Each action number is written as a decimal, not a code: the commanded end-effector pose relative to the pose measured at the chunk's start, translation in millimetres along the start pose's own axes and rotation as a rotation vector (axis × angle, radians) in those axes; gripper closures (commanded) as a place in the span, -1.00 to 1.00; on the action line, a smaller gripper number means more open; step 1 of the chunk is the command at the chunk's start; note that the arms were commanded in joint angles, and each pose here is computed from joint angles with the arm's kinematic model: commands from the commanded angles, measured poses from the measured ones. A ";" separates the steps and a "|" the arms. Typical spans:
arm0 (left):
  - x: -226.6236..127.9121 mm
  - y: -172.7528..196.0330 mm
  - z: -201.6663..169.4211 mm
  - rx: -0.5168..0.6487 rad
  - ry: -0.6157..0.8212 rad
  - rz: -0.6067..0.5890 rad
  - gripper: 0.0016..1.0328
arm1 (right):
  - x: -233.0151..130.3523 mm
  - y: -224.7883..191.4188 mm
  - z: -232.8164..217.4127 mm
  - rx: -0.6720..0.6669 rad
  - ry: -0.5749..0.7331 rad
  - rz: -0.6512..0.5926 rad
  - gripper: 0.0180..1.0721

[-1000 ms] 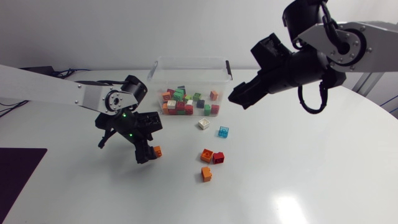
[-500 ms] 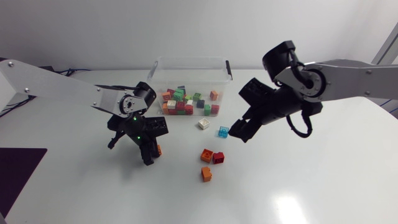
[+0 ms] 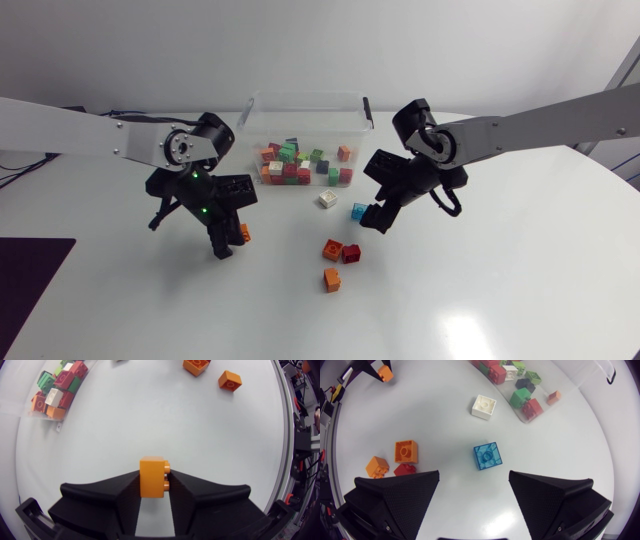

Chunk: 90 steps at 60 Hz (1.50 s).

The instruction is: Place the duplo bricks in the container

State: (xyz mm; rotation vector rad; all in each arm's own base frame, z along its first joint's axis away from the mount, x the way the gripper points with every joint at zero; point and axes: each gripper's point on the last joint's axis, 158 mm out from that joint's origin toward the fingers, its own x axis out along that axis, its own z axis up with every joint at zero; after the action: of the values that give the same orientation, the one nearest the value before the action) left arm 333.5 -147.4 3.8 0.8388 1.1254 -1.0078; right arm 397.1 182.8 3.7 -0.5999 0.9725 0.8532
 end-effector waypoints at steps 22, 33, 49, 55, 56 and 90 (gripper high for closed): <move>-87.5 2.7 43.4 0.021 -0.153 0.102 0.46 | 31.7 -20.0 6.9 -0.084 -0.013 0.019 -0.90; -113.8 9.3 61.0 0.007 -0.216 0.133 0.46 | 44.2 -22.8 10.3 -0.100 -0.008 0.027 -0.77; -140.1 30.1 90.2 -0.034 -0.311 0.167 0.46 | 55.4 -15.0 4.3 -0.115 0.007 0.059 0.01; -151.0 46.2 107.5 -0.065 -0.367 0.204 0.46 | 55.0 -15.9 2.4 -0.112 0.003 0.064 0.42; -152.1 48.6 108.8 -0.070 -0.371 0.208 0.46 | 54.2 -16.4 1.9 -0.109 0.003 0.066 0.42; -139.6 156.4 175.7 -0.320 -0.550 0.269 0.40 | -33.9 -0.8 14.1 -0.089 -0.090 0.033 0.43</move>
State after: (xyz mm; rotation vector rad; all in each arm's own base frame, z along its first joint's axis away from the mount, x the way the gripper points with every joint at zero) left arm 500.2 -225.3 195.2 0.4518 0.6423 -0.7640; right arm 405.3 185.4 30.2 -0.6243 0.8688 0.9465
